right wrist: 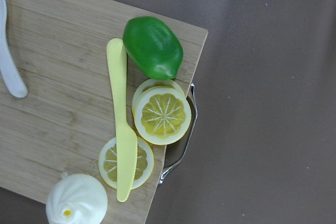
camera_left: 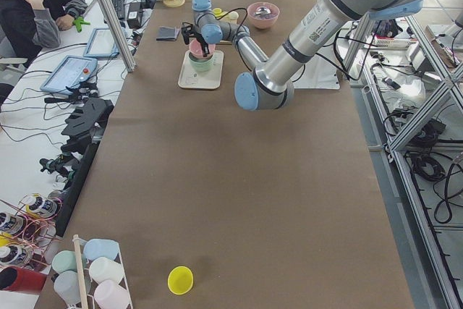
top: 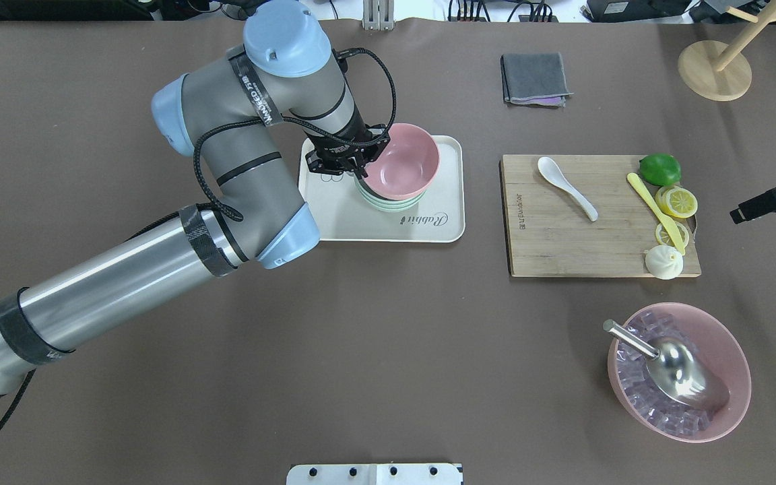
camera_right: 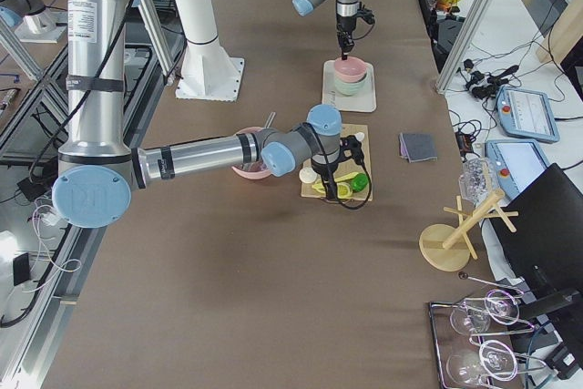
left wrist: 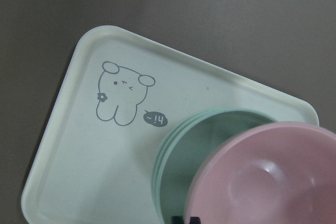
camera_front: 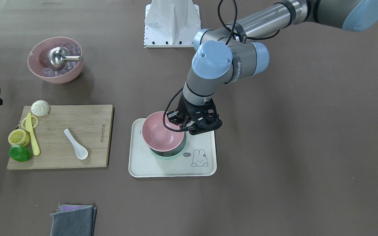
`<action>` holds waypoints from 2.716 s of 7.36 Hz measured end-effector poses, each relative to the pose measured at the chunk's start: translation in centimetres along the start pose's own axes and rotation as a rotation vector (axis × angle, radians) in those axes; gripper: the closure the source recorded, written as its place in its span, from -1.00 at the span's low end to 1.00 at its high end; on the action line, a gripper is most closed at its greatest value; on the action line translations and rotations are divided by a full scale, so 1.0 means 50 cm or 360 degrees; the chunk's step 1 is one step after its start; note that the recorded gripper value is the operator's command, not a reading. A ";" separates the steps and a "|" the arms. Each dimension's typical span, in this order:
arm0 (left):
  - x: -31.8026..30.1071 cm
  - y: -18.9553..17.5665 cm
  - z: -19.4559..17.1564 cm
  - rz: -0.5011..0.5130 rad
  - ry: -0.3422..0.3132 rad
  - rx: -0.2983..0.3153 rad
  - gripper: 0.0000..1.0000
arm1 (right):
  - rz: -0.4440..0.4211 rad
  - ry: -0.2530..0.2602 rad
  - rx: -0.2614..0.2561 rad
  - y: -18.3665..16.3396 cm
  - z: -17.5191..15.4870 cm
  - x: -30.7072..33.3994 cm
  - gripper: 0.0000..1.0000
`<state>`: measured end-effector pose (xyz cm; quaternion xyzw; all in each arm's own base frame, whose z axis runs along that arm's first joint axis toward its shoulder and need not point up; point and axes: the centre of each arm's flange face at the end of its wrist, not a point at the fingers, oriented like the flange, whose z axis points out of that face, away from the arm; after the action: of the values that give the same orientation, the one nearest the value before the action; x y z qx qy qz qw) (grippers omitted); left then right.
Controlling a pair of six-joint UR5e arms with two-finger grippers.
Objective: Stack pink bowl on green and place spoon
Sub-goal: 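Lower the pink bowl onto the green bowl stack and open the left gripper, then withdraw the left arm while the right gripper moves over the white spoon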
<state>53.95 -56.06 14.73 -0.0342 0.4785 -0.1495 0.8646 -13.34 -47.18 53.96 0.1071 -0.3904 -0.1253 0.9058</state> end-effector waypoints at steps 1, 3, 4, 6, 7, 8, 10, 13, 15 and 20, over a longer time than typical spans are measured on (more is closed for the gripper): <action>-0.003 0.002 0.009 -0.0001 -0.0011 0.0002 1.00 | 0.0000 0.0000 -0.0001 0.000 0.000 0.000 -1.00; -0.007 0.000 0.016 -0.0005 -0.0023 0.0004 1.00 | 0.0000 0.0001 -0.0001 0.000 0.001 0.001 -1.00; -0.008 -0.001 0.017 -0.0005 -0.0026 0.0006 1.00 | 0.0000 0.0001 -0.0001 0.000 0.001 0.001 -1.00; -0.011 -0.006 0.022 -0.0009 -0.0037 0.0026 1.00 | 0.0000 0.0001 -0.0001 0.000 0.001 0.001 -1.00; -0.012 -0.008 0.024 -0.0010 -0.0040 0.0033 1.00 | 0.0000 0.0001 -0.0001 0.000 0.001 0.001 -1.00; -0.013 -0.008 0.025 -0.0011 -0.0042 0.0036 1.00 | -0.0001 0.0000 -0.0001 0.000 0.000 0.000 -1.00; -0.014 -0.010 0.026 -0.0013 -0.0045 0.0046 1.00 | -0.0001 0.0000 0.0000 0.000 0.000 0.000 -1.00; -0.016 -0.015 0.032 -0.0014 -0.0053 0.0076 -0.84 | 0.0000 -0.0001 0.0000 0.000 0.000 0.000 -1.00; -0.021 -0.014 0.039 0.0002 -0.0058 0.0105 -0.97 | 0.0001 0.0000 -0.0001 0.000 0.001 0.001 -1.00; -0.188 -0.121 -0.105 0.0261 0.0046 -0.0044 -0.97 | -0.0018 -0.0007 0.0011 -0.028 0.004 -0.013 -1.00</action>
<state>43.49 -58.64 20.80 -0.0046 0.4942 -0.0721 0.8663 -14.12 -48.33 53.25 0.1123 -0.3922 -0.1292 0.9038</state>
